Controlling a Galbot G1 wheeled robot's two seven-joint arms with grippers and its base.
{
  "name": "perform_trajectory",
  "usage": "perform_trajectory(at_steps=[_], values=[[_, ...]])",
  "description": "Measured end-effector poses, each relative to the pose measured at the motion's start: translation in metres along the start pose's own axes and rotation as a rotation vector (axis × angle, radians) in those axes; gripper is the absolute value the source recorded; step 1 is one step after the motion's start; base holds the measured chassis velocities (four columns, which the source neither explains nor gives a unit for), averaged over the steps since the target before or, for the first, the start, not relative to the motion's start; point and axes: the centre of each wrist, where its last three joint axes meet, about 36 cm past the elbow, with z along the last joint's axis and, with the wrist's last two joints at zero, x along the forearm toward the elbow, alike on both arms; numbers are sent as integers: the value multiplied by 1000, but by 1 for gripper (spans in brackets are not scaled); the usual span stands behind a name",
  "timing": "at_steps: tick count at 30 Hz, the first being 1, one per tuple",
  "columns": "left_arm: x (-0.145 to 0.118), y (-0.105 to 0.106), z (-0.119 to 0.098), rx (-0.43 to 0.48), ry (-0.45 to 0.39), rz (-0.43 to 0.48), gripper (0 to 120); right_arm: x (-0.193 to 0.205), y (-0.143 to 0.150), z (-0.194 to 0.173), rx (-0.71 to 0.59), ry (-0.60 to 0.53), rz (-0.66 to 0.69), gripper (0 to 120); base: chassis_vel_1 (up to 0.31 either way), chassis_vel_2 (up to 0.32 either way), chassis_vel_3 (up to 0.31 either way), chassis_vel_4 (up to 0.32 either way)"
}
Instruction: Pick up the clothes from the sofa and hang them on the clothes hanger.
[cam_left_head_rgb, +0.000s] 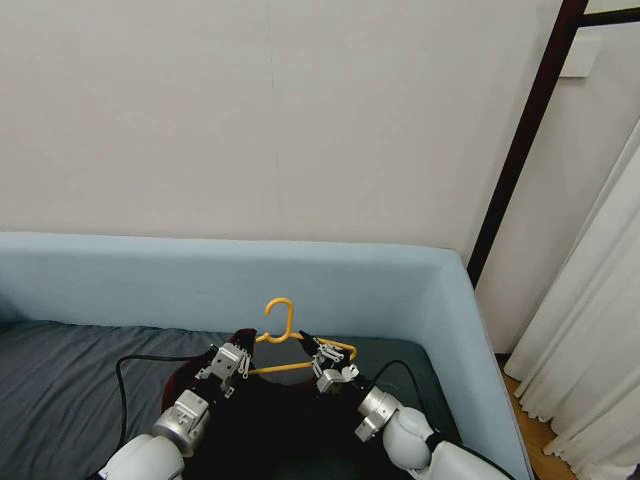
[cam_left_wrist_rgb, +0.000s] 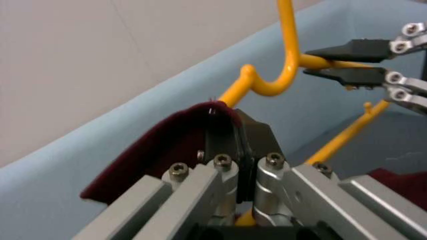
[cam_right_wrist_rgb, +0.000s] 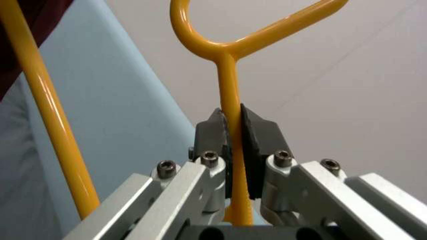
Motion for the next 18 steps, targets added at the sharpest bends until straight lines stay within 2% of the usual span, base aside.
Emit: perform_trajectory(at_steps=[7,13,18], values=[[2,-2,1,2,-42,45,0,1,2,-8,31,75,53,4,0,0,0,0],[2,-4,-3,5,-61,56,0,27,6,-9,106,173,16,4,0,0,0,0],[3,-12,-1,22,-75,103,0,42,11,-15,181,274,-2,4,0,0,0,0]])
